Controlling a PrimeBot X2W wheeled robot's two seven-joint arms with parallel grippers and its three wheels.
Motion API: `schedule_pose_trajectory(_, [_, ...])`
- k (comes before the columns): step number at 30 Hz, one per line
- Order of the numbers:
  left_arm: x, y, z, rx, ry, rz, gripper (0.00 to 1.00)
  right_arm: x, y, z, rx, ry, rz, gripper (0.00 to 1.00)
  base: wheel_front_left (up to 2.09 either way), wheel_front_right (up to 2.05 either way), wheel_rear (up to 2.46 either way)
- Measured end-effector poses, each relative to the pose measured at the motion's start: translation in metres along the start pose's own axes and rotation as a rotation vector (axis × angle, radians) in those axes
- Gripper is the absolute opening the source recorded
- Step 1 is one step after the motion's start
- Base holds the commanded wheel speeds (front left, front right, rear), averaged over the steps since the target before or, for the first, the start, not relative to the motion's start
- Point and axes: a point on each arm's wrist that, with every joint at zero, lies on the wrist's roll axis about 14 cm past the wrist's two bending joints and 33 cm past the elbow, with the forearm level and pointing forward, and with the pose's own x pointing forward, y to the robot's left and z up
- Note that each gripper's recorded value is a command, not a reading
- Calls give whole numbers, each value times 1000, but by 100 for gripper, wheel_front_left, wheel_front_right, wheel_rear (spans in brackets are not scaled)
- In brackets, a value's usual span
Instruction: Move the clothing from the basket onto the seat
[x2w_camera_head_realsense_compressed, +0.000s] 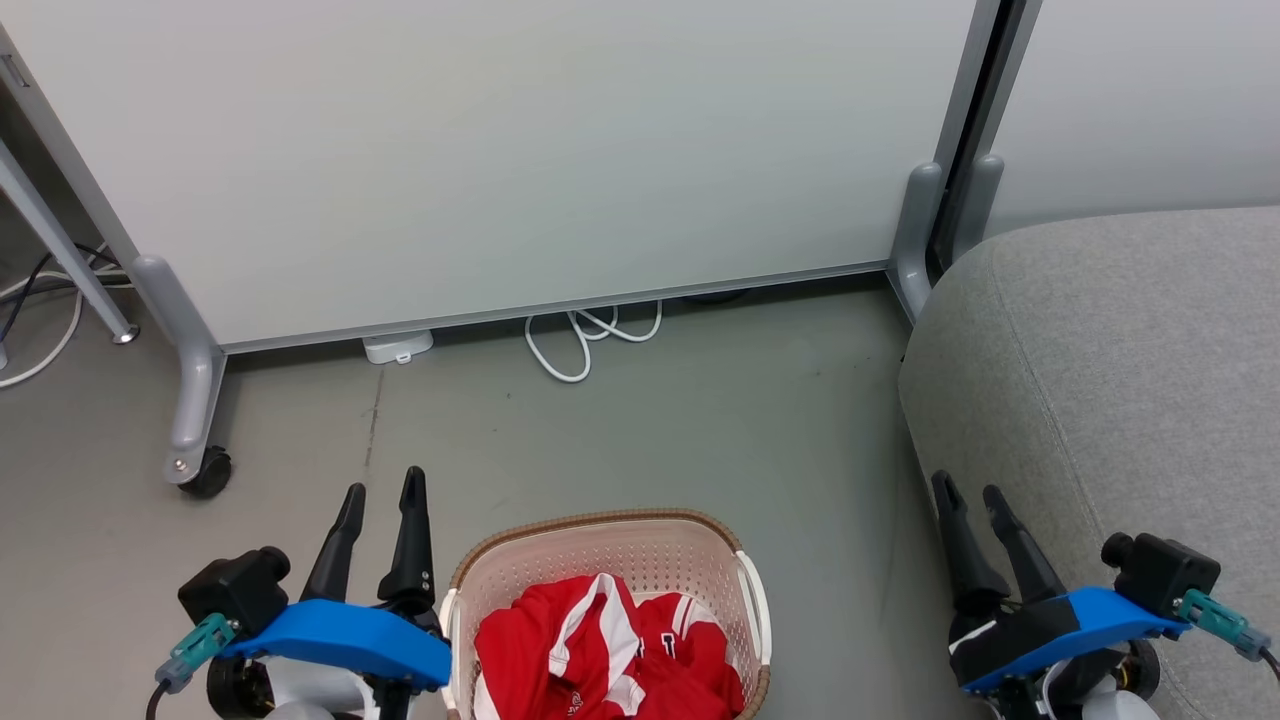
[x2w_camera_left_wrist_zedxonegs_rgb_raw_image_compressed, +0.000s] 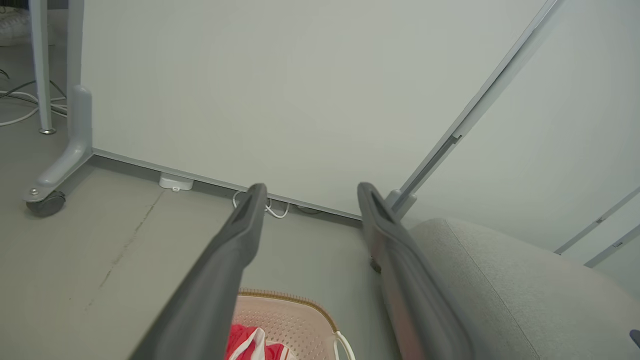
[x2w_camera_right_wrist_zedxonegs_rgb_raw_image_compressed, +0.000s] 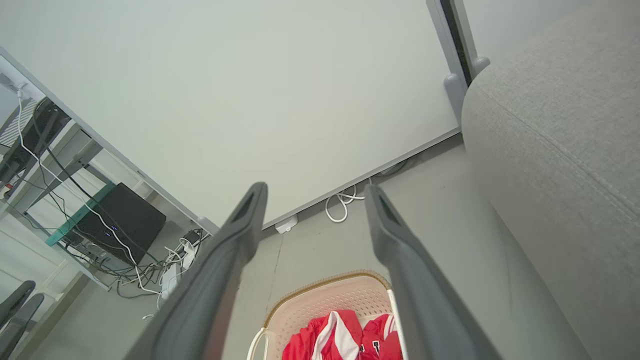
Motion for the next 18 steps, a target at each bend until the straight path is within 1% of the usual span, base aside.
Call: schedule_pose_trajectory(18, [3,-8,-4,173,0,-43,100,1,7,2,-192,-10,36,100,0,0,0])
